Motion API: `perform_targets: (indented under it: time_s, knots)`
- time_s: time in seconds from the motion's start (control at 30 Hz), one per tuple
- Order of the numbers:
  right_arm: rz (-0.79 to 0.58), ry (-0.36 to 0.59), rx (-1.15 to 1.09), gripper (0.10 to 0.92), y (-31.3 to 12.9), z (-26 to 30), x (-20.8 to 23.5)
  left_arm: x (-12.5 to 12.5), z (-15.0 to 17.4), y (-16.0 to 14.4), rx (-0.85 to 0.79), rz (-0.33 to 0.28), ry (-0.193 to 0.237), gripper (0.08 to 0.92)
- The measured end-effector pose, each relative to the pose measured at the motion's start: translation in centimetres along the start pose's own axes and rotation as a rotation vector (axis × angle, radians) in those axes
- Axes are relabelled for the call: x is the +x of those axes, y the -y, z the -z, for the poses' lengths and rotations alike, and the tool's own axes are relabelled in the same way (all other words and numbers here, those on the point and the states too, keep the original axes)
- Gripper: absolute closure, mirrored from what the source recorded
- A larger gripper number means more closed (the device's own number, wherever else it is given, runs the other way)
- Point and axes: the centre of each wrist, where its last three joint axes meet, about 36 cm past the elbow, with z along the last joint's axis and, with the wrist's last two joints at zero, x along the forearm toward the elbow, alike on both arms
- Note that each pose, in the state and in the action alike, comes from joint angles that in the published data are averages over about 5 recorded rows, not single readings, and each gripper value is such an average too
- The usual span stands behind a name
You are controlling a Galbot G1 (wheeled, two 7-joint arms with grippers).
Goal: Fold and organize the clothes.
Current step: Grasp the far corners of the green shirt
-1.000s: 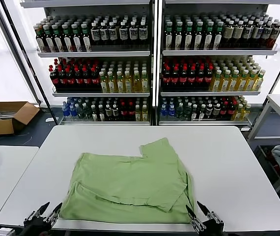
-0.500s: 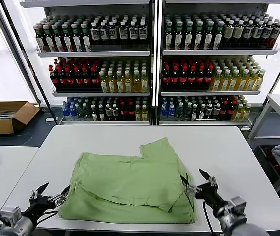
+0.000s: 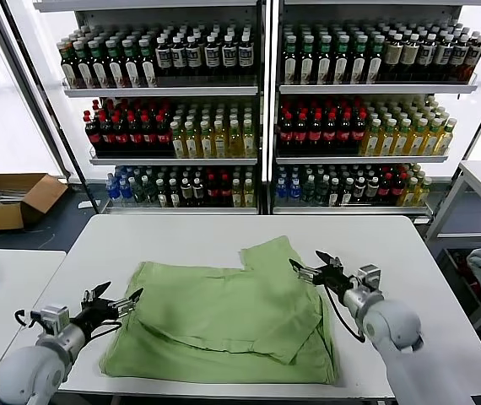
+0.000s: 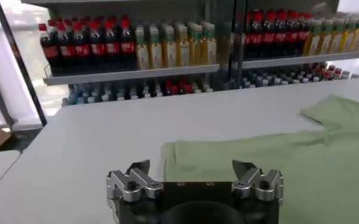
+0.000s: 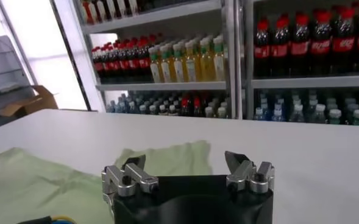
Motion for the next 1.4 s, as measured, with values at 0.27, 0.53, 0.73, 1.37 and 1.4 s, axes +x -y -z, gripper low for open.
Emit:
perform_targets:
  time_s: [0.27, 0.53, 0.73, 1.37, 1.4]
  knots:
    - [0.002, -0.053, 0.006, 0.2, 1.4, 1.6, -4.9, -4.8, 0.9, -1.2, -0.001, -0.003, -0.036, 0.177]
    - [-0.008, -0.108, 0.021, 0.2, 2.1, 2.0, -7.7, -8.1, 1.6, -1.6, -0.003, 0.0, -0.058, 0.177]
    - [-0.015, -0.134, 0.031, 0.282, 2.3, 1.9, -8.6, -9.9, 1.8, -1.5, -0.002, 0.001, -0.08, 0.177]
    - [-0.001, -0.182, 0.011, 0.827, 1.3, 1.5, -10.1, -10.9, 1.3, -1.6, -0.066, -0.003, -0.17, 0.628]
    - [0.0, -0.182, 0.007, 0.853, 1.3, 1.6, -10.1, -10.9, 1.2, -1.7, -0.066, -0.003, -0.172, 0.662]
